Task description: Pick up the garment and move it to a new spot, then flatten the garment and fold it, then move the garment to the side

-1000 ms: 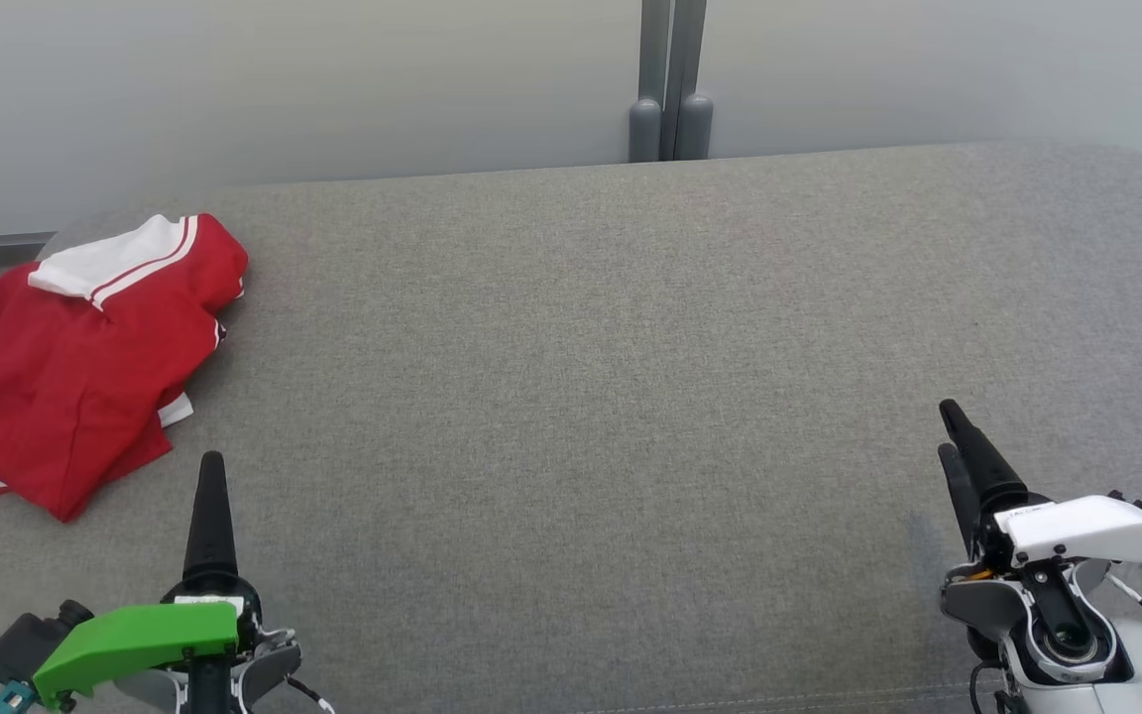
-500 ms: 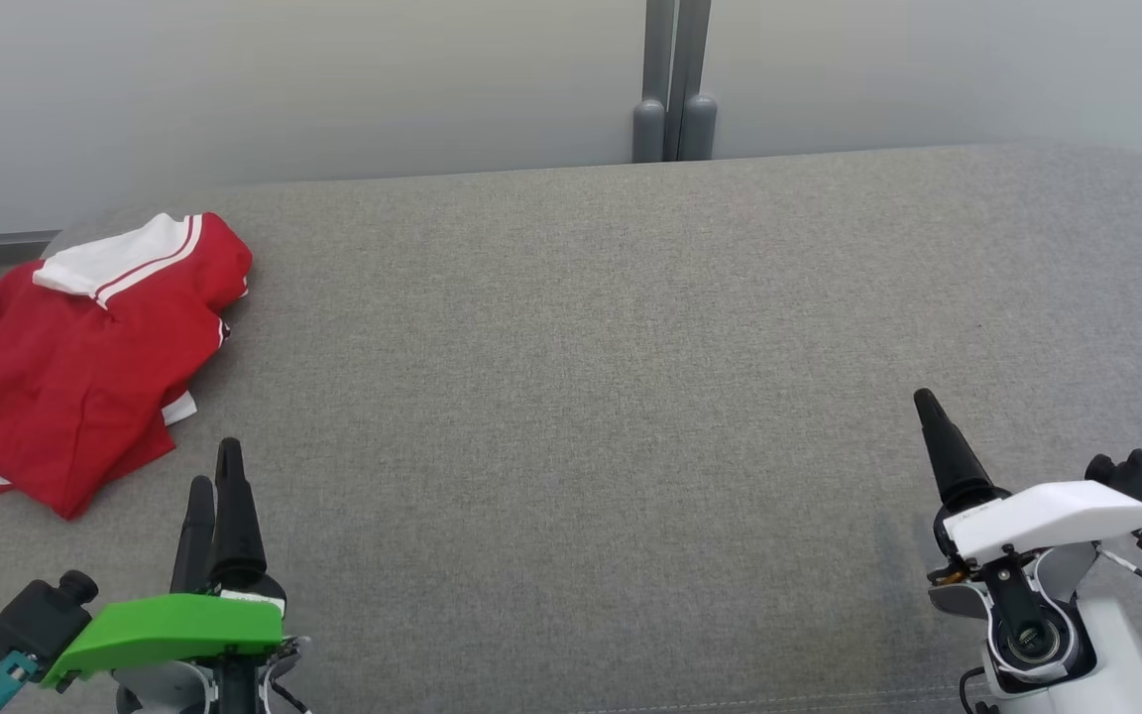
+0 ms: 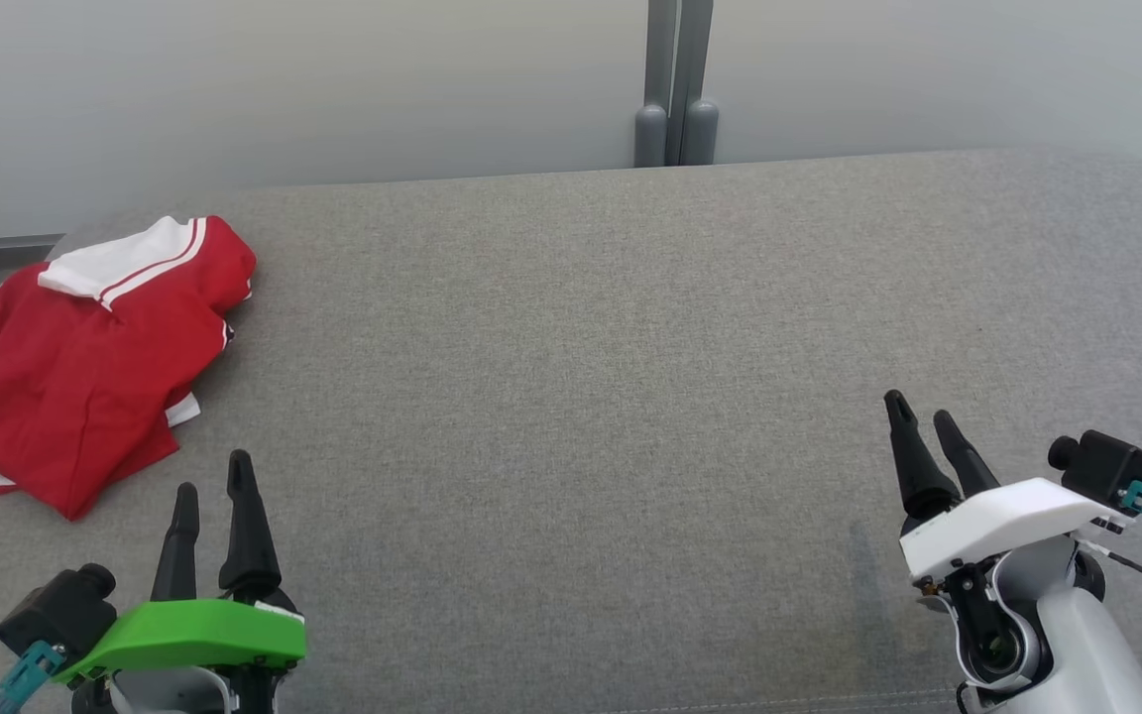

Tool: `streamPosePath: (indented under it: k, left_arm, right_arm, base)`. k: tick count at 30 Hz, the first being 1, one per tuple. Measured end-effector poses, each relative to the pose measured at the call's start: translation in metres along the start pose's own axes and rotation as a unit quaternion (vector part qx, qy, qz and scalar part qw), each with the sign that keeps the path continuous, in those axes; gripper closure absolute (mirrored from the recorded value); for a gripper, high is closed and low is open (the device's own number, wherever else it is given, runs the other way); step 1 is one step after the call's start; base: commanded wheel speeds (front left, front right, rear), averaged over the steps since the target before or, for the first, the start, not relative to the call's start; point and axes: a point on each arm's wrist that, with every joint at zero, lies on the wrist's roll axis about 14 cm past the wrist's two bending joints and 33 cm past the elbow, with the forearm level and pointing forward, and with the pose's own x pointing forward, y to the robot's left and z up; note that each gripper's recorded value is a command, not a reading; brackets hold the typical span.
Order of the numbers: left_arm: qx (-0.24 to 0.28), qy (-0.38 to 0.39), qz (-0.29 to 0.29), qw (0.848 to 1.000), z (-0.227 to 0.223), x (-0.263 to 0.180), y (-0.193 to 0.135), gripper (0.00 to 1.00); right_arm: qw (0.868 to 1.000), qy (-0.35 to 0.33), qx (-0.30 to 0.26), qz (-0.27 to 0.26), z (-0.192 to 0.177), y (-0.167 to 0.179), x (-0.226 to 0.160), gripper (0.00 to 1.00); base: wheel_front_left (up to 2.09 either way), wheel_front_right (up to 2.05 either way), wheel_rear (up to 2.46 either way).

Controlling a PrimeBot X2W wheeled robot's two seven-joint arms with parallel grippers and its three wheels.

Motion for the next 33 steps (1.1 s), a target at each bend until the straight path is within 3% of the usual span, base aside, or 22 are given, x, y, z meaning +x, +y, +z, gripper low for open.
streamPosePath:
  k: [19, 33]
  left_arm:
    - [0.121, -0.008, -0.004, 0.993, 0.004, -0.006, 0.007, 0.00]
    - [0.185, -0.009, -0.015, 0.983, 0.003, -0.010, 0.009, 0.00]
  right_arm:
    - [0.993, 0.021, -0.116, 0.018, -0.019, 0.010, -0.001, 0.00]
    - [0.985, 0.017, -0.166, 0.036, -0.020, 0.019, 0.000, 0.00]
  base:
    - [0.00, 0.00, 0.00]
    - [0.00, 0.00, 0.00]
